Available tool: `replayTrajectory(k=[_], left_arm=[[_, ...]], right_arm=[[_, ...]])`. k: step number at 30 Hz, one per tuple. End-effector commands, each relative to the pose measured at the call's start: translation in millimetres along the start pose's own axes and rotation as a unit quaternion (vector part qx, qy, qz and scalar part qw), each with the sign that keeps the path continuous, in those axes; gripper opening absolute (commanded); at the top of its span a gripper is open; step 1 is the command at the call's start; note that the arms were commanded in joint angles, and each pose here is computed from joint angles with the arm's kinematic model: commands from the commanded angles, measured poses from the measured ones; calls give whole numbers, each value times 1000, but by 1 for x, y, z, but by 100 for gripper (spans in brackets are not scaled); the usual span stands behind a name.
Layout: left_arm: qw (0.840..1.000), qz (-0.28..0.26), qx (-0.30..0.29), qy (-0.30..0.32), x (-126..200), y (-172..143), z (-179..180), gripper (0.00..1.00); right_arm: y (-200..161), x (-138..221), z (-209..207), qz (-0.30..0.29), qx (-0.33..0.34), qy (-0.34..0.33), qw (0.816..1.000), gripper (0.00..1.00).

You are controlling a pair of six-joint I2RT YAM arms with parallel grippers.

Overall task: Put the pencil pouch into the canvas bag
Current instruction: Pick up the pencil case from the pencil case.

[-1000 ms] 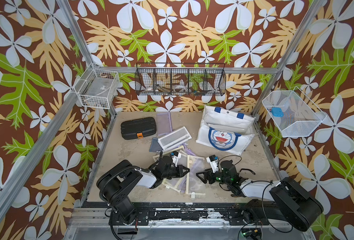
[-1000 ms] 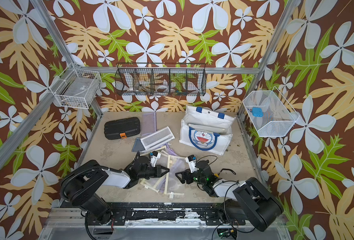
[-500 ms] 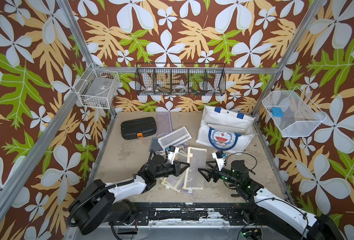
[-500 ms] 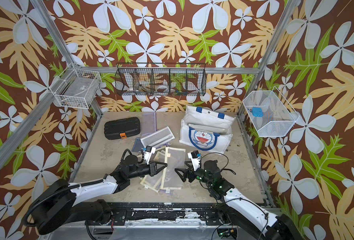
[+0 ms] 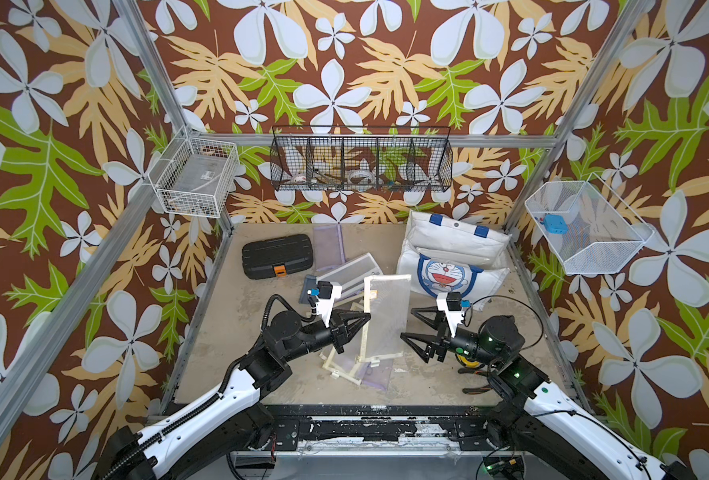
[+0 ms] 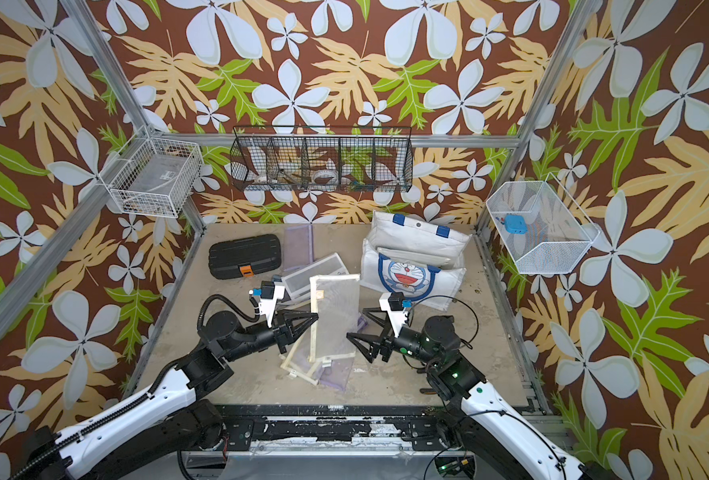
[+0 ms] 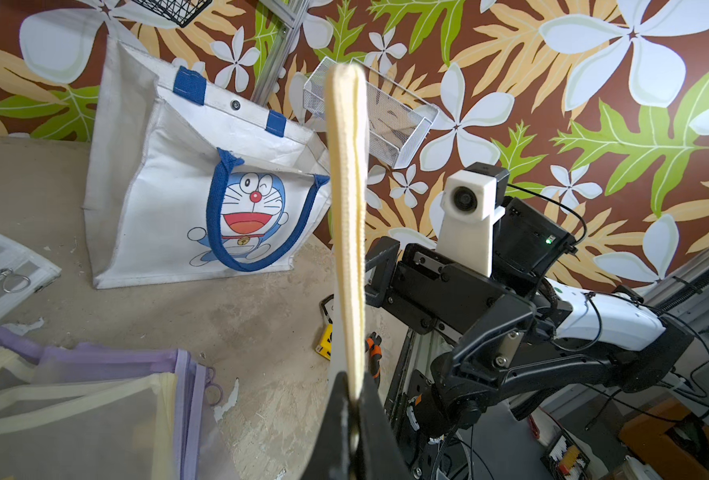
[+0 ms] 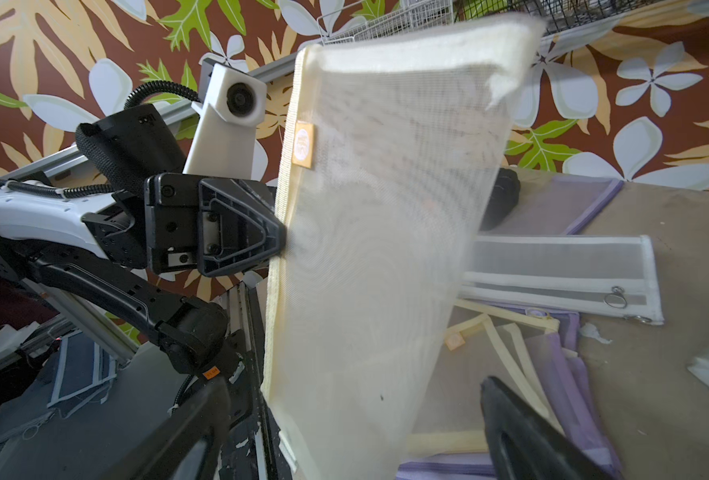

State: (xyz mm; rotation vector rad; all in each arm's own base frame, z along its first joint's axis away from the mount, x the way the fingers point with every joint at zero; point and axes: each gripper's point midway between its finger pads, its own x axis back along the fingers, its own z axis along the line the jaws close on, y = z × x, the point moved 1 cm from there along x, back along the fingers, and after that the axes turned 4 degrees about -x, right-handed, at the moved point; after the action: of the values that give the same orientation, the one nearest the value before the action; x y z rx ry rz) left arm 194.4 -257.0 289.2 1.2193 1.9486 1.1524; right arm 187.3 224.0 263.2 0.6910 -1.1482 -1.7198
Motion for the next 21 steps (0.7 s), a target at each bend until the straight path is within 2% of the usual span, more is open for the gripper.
replayTrajectory(k=[1,10,15,21], left_arm=[[999,-13,-21,-34,5,6,-15,0],[992,-25,-33,-122,14,8,-44,0],[990,-20,-25,-138,12,5,-46,0],[991,-12,-10,-130,8,-1,-41,0]], right_arm=[[11,1,11,-17,14,25,999,95],[20,2,22,-41,20,57,997,92],[19,0,27,-50,21,74,996,46],[13,-4,40,-49,31,84,995,18]])
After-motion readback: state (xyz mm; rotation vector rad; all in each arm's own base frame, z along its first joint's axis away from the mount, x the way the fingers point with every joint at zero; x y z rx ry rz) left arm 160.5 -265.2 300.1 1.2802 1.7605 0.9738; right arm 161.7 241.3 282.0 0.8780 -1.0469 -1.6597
